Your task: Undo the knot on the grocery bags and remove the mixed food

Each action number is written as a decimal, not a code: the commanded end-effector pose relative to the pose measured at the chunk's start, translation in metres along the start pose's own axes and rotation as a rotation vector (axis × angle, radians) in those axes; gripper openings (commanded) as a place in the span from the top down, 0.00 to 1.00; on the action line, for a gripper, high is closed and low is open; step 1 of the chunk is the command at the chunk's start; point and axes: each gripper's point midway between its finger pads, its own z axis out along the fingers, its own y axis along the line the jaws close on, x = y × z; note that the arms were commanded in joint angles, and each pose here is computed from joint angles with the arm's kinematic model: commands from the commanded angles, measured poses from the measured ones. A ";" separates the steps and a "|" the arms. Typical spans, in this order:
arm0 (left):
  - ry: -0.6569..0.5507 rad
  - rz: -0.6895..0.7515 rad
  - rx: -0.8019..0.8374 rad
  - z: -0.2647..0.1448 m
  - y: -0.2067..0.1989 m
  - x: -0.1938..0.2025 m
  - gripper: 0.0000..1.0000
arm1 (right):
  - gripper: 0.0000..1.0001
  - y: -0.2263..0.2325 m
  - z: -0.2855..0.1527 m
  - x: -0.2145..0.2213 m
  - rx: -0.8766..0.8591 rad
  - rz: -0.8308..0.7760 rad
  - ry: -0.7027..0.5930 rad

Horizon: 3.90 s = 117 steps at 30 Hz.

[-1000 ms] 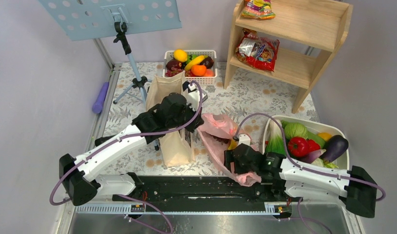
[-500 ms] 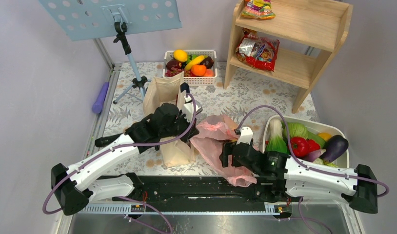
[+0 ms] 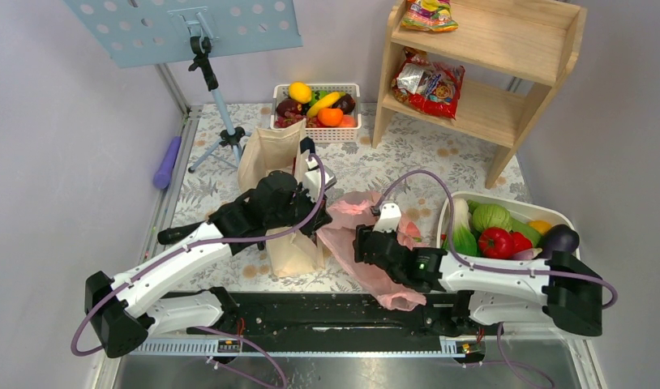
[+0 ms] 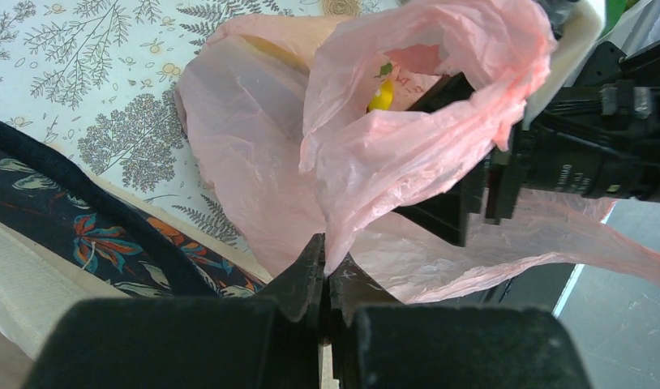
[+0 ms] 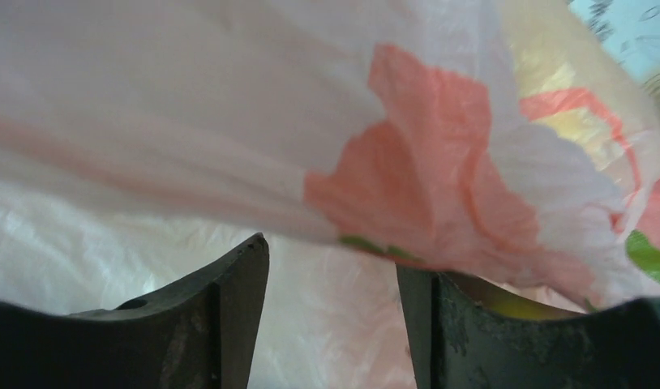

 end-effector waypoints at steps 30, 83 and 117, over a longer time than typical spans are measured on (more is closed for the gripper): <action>-0.032 0.011 0.064 -0.003 -0.013 -0.007 1.00 | 0.18 -0.057 0.090 -0.015 0.417 0.051 -0.048; -0.147 0.053 -0.007 -0.023 -0.005 -0.043 0.09 | 1.00 0.011 -0.104 -0.154 -0.353 0.251 -0.351; -0.451 0.189 0.570 -0.071 -0.131 -0.138 0.22 | 1.00 0.132 -0.251 -0.271 -1.005 0.272 -0.375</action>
